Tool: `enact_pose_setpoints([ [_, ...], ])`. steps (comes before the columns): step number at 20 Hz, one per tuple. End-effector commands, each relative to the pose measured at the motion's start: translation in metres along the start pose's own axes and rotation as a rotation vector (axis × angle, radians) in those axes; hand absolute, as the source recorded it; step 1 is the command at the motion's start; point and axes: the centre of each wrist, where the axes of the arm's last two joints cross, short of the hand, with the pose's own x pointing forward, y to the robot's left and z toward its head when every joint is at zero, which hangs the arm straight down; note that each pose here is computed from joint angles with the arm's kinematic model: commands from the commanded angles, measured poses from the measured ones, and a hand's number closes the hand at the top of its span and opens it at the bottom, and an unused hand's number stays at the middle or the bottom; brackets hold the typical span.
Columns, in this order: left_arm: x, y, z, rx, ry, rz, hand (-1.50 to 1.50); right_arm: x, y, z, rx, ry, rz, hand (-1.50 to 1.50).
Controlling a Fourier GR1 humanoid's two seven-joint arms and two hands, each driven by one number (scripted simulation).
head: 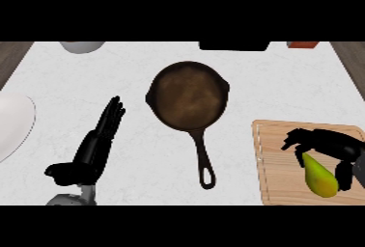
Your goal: Pick the pear from the cutting board and place it in the pan
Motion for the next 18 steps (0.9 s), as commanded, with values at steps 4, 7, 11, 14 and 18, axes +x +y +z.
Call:
enact_pose_setpoints([
  [4,0.000,0.005,-0.008,0.013,0.016,0.004,0.00,0.044,-0.004,-0.103,-0.252,0.080,-0.093,1.50],
  [7,-0.009,0.001,0.001,0.006,0.042,-0.008,0.00,0.054,-0.024,-0.120,-0.378,0.188,-0.068,1.50],
  [11,-0.009,0.000,-0.001,0.007,0.052,-0.007,0.00,0.083,-0.048,-0.154,-0.543,0.282,-0.042,1.50],
  [14,-0.011,-0.003,0.000,-0.002,0.059,0.003,0.00,0.124,-0.077,-0.188,-0.722,0.302,-0.034,1.50],
  [18,-0.009,-0.002,-0.001,-0.015,0.055,-0.006,0.00,0.185,-0.086,-0.236,-0.901,0.355,-0.117,1.50],
])
